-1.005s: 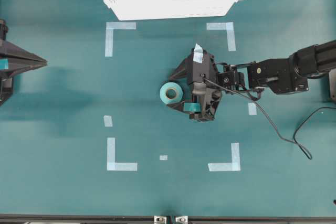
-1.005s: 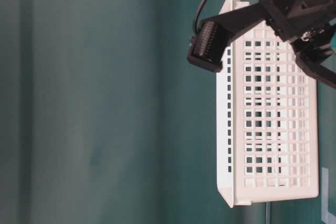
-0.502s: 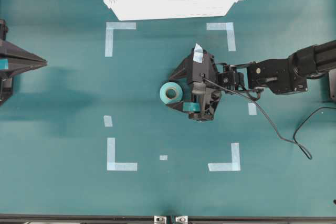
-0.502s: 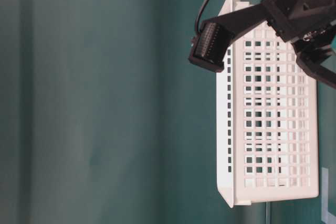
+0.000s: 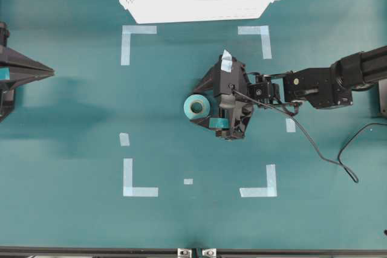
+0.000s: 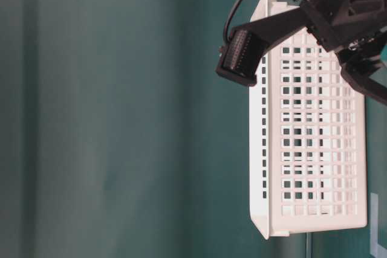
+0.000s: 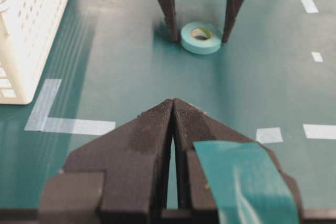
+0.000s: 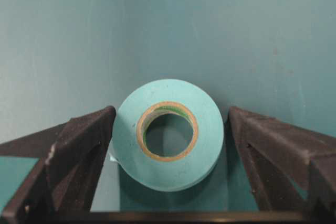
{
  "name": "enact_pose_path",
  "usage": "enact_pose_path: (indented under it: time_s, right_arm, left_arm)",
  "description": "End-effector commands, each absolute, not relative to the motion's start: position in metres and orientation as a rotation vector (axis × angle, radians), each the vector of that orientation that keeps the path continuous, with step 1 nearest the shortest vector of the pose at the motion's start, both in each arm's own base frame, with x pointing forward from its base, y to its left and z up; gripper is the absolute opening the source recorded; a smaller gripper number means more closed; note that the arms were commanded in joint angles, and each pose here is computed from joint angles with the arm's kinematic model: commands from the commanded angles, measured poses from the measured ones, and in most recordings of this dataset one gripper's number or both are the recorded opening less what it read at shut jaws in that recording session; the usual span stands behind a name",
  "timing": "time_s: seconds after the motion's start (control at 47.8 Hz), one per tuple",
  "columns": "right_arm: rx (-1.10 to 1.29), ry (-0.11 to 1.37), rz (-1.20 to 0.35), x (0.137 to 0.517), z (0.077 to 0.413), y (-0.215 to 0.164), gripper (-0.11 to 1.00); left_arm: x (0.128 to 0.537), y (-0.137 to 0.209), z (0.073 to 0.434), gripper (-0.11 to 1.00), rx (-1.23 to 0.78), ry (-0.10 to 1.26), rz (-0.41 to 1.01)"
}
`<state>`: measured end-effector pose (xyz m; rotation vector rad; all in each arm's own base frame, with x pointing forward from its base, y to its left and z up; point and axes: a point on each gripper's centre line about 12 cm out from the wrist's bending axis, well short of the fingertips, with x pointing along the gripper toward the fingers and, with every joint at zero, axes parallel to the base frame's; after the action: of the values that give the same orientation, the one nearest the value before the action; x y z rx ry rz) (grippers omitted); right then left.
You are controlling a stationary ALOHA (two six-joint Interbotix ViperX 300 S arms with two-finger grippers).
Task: Put the tape in the middle into the white basket.
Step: 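Lower the right gripper around the tape roll and close on it, then lift the tape roll and carry it toward the white basket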
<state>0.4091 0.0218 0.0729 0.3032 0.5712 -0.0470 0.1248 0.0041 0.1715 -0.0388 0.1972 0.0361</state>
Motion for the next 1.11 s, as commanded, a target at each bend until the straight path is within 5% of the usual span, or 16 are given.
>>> enact_pose_path:
  time_s: [0.0,0.335,0.502,1.089]
  right_arm:
    - [0.306,0.538,-0.039,0.416,0.082,0.023,0.99]
    - [0.305,0.541,-0.040,0.418,0.081,0.024,0.97]
    - [0.305,0.543,-0.039,0.417,0.083,0.024,0.66]
    - [0.299,0.554,-0.035,0.412,0.116,0.024,0.65]
  left_arm:
    - [0.126,0.005,0.177,-0.11,-0.039,0.182,0.041]
    - [0.126,0.005,0.177,-0.11,-0.039,0.182,0.041]
    - [0.126,0.005,0.177,-0.11,-0.039,0.182,0.041]
    - [0.126,0.005,0.177,-0.11,-0.039,0.182,0.041]
